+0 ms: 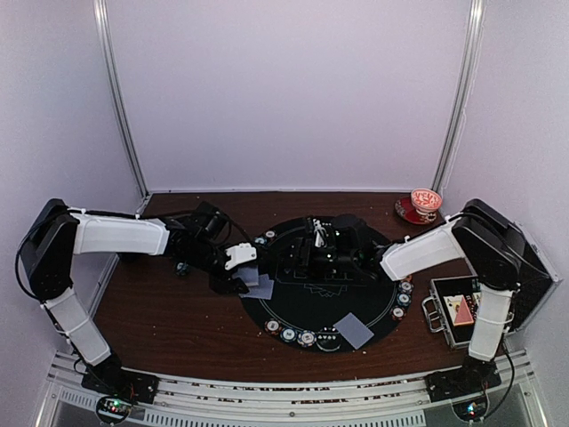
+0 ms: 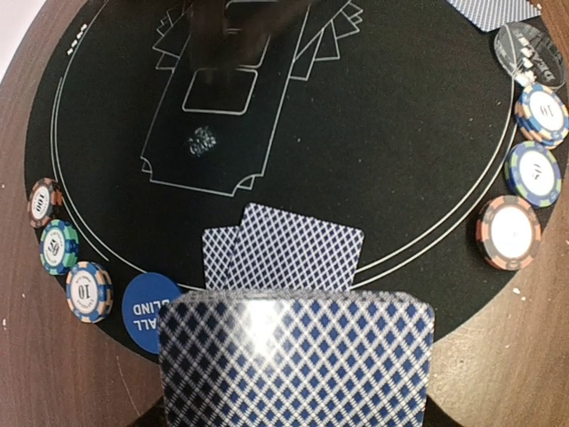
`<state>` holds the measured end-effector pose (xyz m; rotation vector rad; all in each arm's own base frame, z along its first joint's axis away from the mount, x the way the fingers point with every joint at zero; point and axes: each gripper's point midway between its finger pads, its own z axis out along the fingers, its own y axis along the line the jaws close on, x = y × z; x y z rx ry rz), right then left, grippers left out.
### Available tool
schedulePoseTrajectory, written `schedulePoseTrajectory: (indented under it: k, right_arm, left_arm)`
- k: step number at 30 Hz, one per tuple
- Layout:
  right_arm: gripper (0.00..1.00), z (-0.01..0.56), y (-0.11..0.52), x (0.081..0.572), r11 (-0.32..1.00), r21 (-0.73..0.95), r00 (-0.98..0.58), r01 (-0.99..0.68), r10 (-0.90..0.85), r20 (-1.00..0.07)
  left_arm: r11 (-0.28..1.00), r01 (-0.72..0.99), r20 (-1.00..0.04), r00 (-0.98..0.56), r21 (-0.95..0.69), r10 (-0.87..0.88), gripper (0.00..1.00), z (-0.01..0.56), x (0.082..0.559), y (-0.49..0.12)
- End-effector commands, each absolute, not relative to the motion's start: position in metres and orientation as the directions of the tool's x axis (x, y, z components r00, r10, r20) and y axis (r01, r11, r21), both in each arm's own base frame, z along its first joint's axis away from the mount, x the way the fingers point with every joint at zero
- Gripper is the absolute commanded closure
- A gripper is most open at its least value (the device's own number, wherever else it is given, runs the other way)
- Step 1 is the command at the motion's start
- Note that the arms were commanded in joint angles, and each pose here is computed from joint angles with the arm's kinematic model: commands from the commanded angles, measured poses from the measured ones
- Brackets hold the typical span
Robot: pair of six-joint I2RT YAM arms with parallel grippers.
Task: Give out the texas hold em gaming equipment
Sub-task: Pick up the poker card from the face-down deck piles.
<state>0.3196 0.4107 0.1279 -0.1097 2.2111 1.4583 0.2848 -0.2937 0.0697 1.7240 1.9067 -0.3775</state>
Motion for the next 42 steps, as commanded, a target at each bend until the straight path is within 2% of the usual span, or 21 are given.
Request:
schedulePoseTrajectory:
  k: [1,10,17,25,34,42]
  right_arm:
    - [0.31,0.146,0.440,0.326,0.305,0.887,-0.879,-0.347,0.224,-0.422]
    - [0.33,0.134,0.471,0.319,0.230,0.910,-0.905,-0.345,0.178,-0.388]
    - [0.34,0.120,0.489,0.307,0.219,0.915,-0.918,-0.340,0.132,-0.373]
    - [0.38,0.109,0.496,0.305,0.224,0.919,-0.926,-0.325,0.120,-0.357]
    - [0.42,0.080,0.500,0.312,0.298,0.915,-0.941,-0.273,0.114,-0.317]
    - [0.39,0.093,0.514,0.300,0.210,0.935,-0.950,-0.286,0.069,-0.306]
  left_arm:
    - [0.127,0.976,-0.609,0.006,0.175,0.794,0.40,0.091,0.284,-0.299]
    - [0.123,0.977,-0.616,0.012,0.176,0.787,0.40,0.095,0.282,-0.300]
    - [0.123,0.977,-0.615,0.012,0.176,0.788,0.40,0.094,0.282,-0.300]
    - [0.120,0.978,-0.614,0.012,0.173,0.789,0.40,0.093,0.282,-0.300]
    - [0.120,0.978,-0.611,0.009,0.170,0.792,0.39,0.091,0.282,-0.300]
    - [0.117,0.979,-0.608,0.010,0.169,0.794,0.40,0.089,0.281,-0.300]
